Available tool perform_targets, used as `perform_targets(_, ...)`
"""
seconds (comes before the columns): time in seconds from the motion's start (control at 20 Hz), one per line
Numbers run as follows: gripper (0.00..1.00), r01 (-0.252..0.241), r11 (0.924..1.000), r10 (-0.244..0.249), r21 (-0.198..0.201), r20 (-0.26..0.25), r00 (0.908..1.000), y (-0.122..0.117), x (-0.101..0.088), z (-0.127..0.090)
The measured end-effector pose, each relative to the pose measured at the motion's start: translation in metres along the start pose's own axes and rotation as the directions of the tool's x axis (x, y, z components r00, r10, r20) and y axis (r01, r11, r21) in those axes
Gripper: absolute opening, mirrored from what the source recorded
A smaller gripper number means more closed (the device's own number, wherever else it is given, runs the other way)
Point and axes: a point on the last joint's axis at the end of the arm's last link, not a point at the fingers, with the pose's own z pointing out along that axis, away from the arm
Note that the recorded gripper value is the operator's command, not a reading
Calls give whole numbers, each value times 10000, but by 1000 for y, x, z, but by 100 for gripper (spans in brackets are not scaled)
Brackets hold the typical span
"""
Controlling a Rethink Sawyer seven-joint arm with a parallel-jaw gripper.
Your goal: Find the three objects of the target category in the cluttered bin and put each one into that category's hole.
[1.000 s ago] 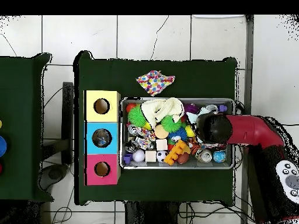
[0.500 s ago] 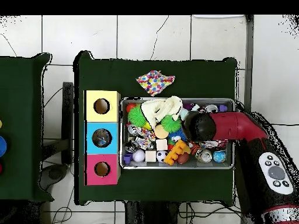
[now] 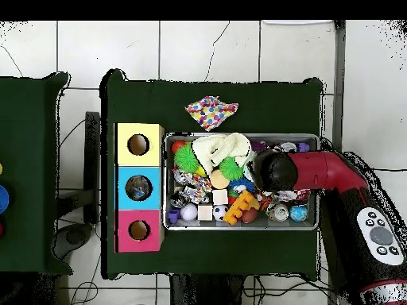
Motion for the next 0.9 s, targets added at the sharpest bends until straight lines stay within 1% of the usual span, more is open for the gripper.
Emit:
perform_targets(0.35,100,-65,10000,65,-39,4,10000,-1,3,0)
perform_targets(0.55,100,-96,9996,99,-266,89,9999,10,-2,-2)
perform_targets(0.6,100,-68,9989,74,-457,135,9999,22,-7,-4)
perform_targets(0.8,100,88,9973,-73,-722,219,9997,43,-18,-6)
perform_targets(0.85,100,256,9953,-228,-932,307,9993,63,-28,-7)
perform_targets(0.9,100,292,9948,-260,-978,336,9991,67,-31,-7)
